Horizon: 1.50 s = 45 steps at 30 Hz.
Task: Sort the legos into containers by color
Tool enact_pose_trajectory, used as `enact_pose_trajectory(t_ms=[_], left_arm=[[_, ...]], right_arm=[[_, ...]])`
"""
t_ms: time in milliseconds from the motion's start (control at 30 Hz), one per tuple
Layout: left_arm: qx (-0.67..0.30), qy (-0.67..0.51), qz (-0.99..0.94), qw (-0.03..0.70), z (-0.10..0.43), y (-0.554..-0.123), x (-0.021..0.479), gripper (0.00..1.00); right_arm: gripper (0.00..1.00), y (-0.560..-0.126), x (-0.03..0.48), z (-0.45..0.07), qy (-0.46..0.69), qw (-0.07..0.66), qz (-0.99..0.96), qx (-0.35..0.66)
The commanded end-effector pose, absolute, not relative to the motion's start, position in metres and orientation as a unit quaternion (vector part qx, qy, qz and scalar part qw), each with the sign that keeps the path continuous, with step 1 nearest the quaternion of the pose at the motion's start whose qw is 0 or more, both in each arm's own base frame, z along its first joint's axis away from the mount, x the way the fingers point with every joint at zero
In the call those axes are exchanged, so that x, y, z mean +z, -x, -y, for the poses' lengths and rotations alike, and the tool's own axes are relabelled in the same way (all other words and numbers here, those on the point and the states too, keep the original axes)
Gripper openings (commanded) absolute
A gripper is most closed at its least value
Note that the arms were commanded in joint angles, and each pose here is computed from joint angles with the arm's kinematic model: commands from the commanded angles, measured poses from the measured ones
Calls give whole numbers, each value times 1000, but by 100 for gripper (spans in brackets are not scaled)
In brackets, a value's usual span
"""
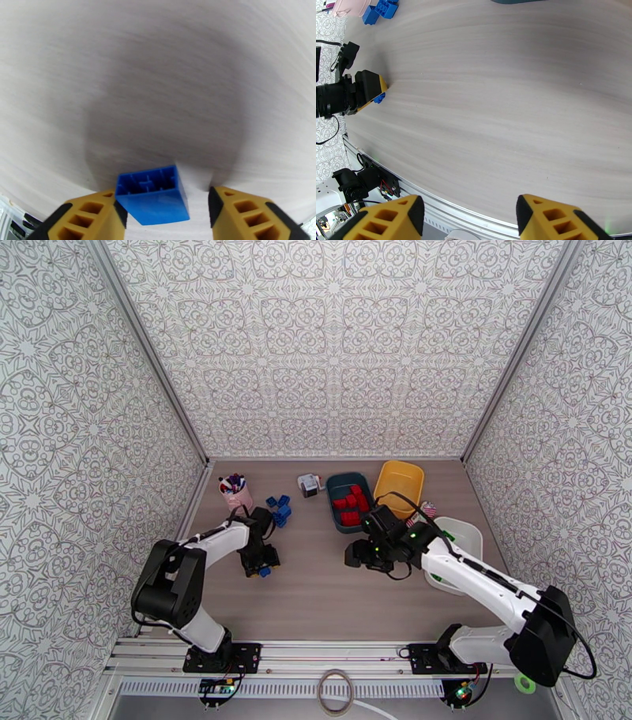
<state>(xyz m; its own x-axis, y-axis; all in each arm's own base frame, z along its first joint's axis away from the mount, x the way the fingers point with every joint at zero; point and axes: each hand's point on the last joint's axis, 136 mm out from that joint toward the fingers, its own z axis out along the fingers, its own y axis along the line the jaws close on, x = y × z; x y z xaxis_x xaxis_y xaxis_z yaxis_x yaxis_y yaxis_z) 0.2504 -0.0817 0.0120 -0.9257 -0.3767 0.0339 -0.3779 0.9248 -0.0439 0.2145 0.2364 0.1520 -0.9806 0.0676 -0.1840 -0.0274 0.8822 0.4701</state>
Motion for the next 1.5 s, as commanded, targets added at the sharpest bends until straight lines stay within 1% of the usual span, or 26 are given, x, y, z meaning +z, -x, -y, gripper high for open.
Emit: enact_pose_trajectory(t_ms=[0,100,167,300,533,700,900,1067,1100,1267,1333,1367,1400,1433,1467], left_arm=[[27,-190,981,21,90,-254,5,48],[36,-189,981,18,96,-256,7,39],[44,-187,981,12,104,-258,11,36],[84,-165,983,-8,145,-268,26,32],[230,-122,963,-78,244,-314,79,31],[324,-73,939,-92,320,-347,114,30],[413,-57,903,-102,387,-395,139,30],[483,-51,867,-112,432,-435,156,30],[495,-53,861,-107,442,-442,149,31],[546,-53,828,-114,481,-471,154,31],[563,-45,817,-120,498,-480,162,33],[566,-44,815,-117,506,-484,157,37],[571,-44,811,-119,512,-489,158,43],[576,-45,807,-120,518,-492,158,52],[579,-51,805,-119,521,-496,158,66]], right_arm=[[66,-218,157,-220,-28,115,-966,229],[66,-224,163,-206,-39,124,-966,224],[65,-231,167,-193,-51,131,-966,218],[65,-248,173,-167,-85,143,-962,216],[65,-287,177,-132,-150,145,-947,244],[63,-325,180,-115,-211,147,-922,288],[62,-354,188,-106,-242,153,-906,310],[62,-361,190,-94,-268,153,-895,323],[62,-361,190,-92,-271,152,-894,324],[61,-356,185,-82,-286,146,-891,322],[61,-354,185,-80,-290,144,-889,323],[61,-353,183,-80,-290,141,-890,323],[61,-352,183,-80,-290,139,-890,323],[61,-350,182,-80,-290,137,-890,323],[61,-349,182,-81,-289,135,-891,324]])
